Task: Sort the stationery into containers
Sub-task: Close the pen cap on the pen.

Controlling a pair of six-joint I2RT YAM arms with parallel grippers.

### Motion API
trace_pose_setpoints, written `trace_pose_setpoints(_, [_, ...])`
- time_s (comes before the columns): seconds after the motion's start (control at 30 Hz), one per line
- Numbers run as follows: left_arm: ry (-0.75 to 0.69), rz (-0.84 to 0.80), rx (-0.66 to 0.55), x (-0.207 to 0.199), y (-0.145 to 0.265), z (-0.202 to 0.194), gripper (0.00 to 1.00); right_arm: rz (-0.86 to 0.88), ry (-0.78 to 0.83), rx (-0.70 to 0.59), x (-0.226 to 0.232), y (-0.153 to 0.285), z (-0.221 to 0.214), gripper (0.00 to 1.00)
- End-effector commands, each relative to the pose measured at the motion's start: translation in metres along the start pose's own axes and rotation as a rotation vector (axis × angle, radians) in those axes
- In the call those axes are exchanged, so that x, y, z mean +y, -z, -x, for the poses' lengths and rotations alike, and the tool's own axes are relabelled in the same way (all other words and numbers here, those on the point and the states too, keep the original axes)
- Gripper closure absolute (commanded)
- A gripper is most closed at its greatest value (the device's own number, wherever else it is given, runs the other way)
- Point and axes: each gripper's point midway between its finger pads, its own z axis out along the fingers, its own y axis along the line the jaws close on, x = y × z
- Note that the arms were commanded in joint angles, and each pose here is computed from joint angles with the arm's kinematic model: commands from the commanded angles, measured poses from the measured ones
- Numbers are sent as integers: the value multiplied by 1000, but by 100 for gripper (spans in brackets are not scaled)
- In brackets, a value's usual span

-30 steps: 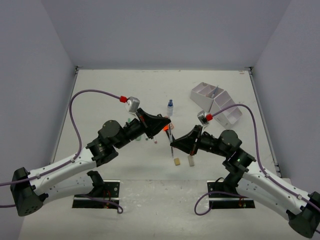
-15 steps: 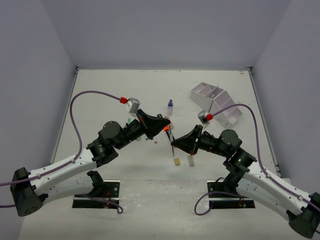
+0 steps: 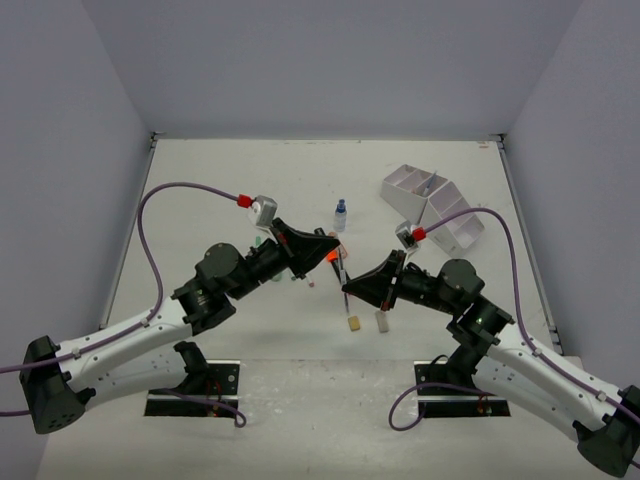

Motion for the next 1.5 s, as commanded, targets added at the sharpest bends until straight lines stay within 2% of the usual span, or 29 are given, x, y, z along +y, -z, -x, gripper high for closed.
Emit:
trace_pose_setpoints(0.0, [-23, 12, -83, -5, 1, 28, 100, 50, 33, -21, 15, 0, 12, 100])
trace_pose_setpoints(0.2, [-30, 9, -74, -6, -3, 28, 100, 50, 28, -7, 14, -1, 9, 100])
trace_pose_setpoints(0.83, [23, -21, 12, 2, 0, -10, 100, 3, 56, -55, 16, 2, 28, 100])
trace_pose_setpoints(1.47, [7, 63, -56, 16, 0, 5, 100, 61, 55, -36, 30, 6, 25, 100])
